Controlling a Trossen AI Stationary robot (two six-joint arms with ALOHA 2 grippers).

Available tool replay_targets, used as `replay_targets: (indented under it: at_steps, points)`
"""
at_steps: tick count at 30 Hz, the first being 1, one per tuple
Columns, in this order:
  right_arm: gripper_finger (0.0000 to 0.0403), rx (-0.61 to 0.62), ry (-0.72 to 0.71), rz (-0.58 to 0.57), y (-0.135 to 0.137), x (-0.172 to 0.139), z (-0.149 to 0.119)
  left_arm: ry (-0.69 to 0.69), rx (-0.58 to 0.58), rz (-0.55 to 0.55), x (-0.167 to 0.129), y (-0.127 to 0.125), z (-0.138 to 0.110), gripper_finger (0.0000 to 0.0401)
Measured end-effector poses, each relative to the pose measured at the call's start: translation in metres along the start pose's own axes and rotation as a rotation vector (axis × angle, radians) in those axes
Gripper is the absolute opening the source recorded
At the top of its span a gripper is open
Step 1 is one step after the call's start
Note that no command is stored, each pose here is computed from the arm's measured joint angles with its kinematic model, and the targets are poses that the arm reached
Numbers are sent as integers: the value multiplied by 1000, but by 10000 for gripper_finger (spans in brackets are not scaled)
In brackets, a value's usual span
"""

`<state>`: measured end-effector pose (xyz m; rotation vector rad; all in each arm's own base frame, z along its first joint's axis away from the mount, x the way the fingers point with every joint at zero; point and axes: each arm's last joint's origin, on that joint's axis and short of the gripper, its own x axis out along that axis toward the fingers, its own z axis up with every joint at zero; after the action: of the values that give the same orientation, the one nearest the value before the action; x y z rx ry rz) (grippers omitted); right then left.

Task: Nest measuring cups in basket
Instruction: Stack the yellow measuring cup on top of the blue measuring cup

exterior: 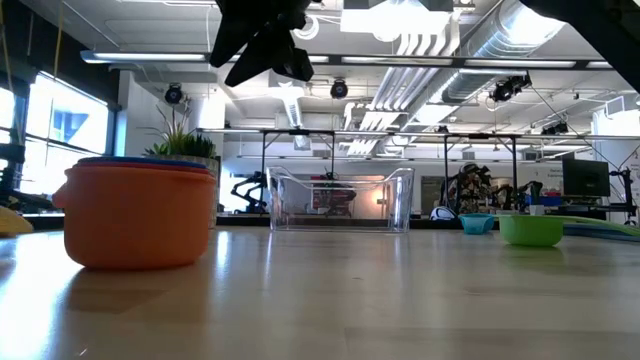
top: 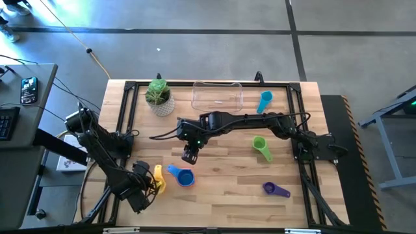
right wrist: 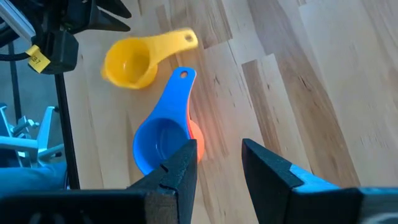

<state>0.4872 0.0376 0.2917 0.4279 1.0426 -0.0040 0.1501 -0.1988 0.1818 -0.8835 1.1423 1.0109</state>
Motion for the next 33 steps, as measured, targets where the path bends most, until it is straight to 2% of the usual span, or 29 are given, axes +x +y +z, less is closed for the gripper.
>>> replay_targets:
  at_steps: [5, 10, 15, 19, 23, 28, 33]
  points:
    - [119, 12, 1, 3, 0, 0, 0, 1, 0, -2, -1, 0, 1, 97]
    - [119, 66, 11, 21, 5, 1, -2, -16, 9, -54, -10, 4, 5, 98]
    - [119, 103, -1, 49, 24, 4, -8, -16, 88, -79, -27, 14, 17, 93]
    - [119, 104, -72, 83, 44, 5, -10, -12, 160, -101, -42, 25, 29, 90]
    - [119, 81, -175, 114, 65, 6, -10, -56, 239, -172, -56, 34, 42, 90]
    - [119, 112, -291, 121, 83, 5, -10, -91, 422, -266, -69, 41, 52, 90]
    - [119, 174, -351, 109, 92, 4, -11, -104, 751, -367, -74, 37, 47, 90]
